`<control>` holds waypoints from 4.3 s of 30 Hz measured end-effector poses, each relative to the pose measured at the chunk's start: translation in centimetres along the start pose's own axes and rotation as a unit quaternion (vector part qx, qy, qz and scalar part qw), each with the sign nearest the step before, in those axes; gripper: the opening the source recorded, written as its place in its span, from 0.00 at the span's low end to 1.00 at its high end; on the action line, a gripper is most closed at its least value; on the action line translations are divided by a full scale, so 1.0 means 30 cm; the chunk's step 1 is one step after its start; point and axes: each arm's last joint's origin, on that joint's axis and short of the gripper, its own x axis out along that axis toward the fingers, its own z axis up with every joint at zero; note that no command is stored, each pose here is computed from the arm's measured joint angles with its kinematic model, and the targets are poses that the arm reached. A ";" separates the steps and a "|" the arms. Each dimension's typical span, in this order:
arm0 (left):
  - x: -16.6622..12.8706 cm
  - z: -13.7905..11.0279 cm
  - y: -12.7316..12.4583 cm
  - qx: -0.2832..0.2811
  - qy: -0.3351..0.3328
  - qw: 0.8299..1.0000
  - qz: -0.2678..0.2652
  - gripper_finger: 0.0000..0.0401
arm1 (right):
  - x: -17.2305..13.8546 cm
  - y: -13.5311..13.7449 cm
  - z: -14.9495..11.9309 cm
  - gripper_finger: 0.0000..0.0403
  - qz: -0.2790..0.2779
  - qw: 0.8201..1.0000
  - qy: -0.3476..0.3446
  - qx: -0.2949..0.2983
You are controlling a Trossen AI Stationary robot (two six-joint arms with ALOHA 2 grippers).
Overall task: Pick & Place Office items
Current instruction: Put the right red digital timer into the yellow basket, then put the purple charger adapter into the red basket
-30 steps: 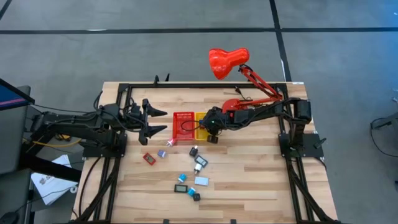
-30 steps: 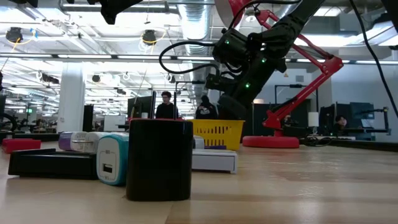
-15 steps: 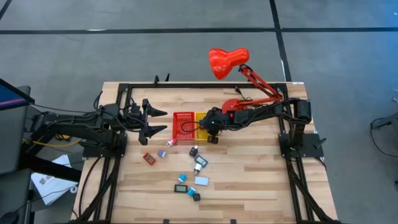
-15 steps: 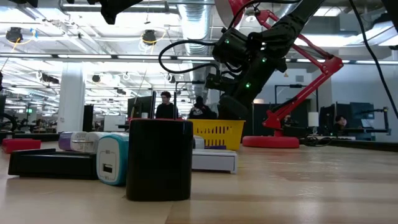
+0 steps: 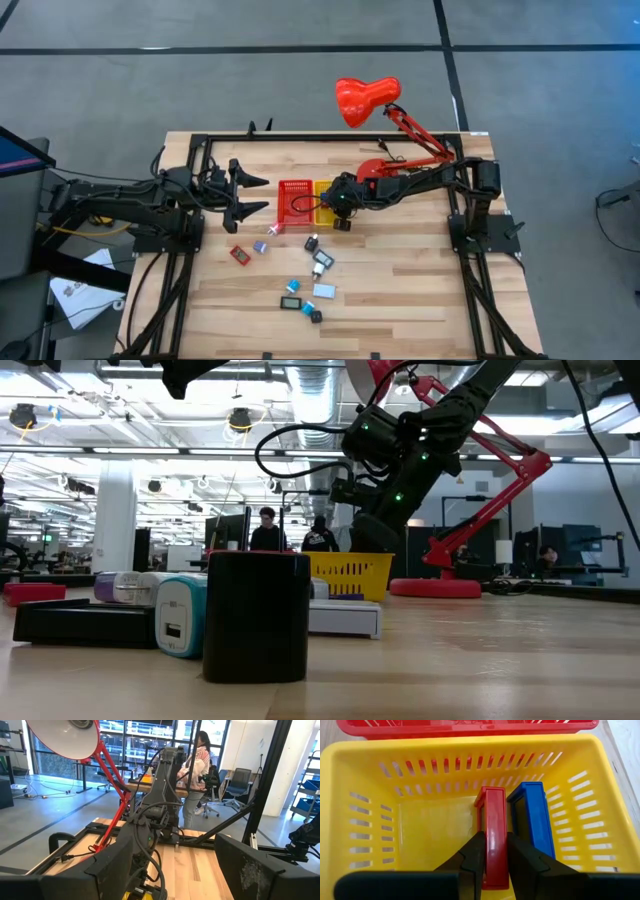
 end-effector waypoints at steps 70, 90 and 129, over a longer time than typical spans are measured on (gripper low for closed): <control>0.000 0.003 0.000 -0.024 -0.003 1.000 0.000 0.68 | -0.430 0.056 0.189 0.32 0.093 0.984 -0.092 0.122; -0.004 -0.028 0.001 -0.136 0.044 0.990 0.016 0.68 | -0.418 0.214 0.041 0.82 0.107 0.985 0.096 0.092; 0.065 -0.505 -0.145 0.080 0.530 0.844 0.013 0.57 | -0.398 0.087 0.085 0.82 0.062 0.985 0.036 0.159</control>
